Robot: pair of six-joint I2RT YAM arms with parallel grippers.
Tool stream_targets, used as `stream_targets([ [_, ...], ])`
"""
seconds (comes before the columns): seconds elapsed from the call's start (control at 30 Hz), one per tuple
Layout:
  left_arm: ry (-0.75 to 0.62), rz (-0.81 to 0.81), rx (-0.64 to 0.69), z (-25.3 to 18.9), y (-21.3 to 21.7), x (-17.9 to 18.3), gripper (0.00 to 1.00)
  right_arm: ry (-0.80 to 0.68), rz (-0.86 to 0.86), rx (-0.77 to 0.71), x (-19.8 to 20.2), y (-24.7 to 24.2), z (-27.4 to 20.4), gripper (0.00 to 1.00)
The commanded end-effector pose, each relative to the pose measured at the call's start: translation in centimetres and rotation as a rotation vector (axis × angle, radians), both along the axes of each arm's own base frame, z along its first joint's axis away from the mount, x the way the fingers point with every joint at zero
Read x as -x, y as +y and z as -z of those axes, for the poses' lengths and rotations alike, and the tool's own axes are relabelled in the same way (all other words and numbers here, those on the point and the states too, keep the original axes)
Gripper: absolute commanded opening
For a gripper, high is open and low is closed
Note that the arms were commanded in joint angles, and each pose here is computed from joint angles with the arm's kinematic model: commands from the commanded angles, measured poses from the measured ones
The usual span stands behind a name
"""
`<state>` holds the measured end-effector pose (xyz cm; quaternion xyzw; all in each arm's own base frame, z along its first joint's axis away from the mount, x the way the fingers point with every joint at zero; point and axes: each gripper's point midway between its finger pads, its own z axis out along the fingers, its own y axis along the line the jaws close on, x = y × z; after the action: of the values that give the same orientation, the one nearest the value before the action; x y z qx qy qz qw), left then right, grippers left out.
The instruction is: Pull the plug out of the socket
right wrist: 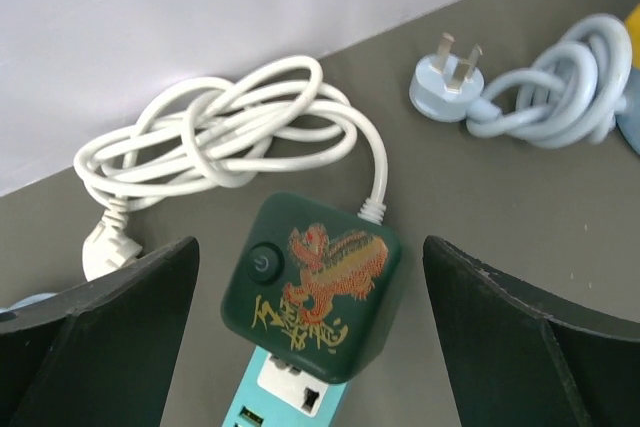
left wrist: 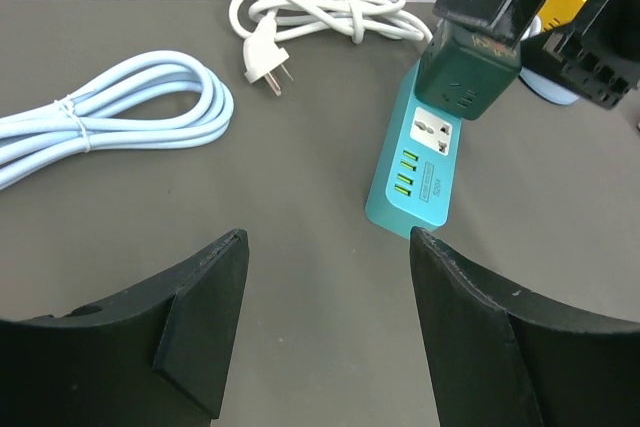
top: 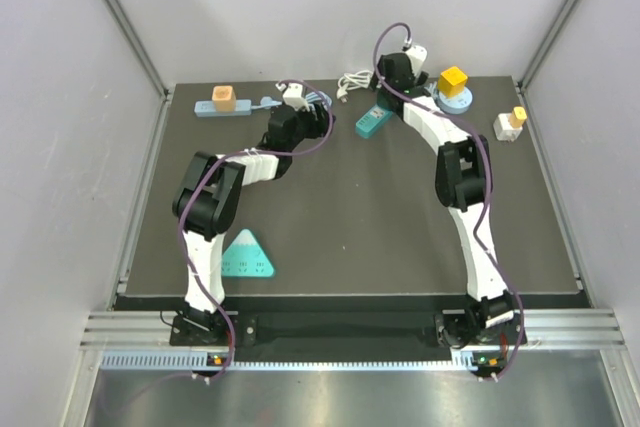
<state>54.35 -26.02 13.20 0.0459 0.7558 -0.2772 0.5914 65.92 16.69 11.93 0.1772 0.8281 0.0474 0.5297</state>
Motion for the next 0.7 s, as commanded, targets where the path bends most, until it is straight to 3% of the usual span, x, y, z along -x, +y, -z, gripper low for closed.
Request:
stream_targets([
  [0.0, -0.053, -0.009, -0.003, -1.7, -0.4, -0.8, 0.70, 0.010, 0.075, 0.002, 0.5, 0.2, -0.7, 0.92],
  [0.37, -0.048, -0.012, -0.007, -1.6, -0.3, -0.8, 0.70, 0.025, 0.113, 0.025, 0.5, 1.1, 0.3, 0.85],
  [0.43, -0.049, -0.010, -0.009, -1.6, -0.4, -0.9, 0.70, 0.027, 0.120, 0.044, 0.3, 0.7, 0.4, 0.80],
  [0.5, -0.040, 0.006, -0.013, -1.5, -0.6, -0.7, 0.71, 0.032, 0.115, 0.048, 0.3, 0.5, 0.6, 0.65],
  [0.67, -0.041, 0.061, -0.022, -1.4, -1.4, -0.2, 0.71, 0.038, 0.098, 0.065, 0.4, 0.6, 0.6, 0.57],
])
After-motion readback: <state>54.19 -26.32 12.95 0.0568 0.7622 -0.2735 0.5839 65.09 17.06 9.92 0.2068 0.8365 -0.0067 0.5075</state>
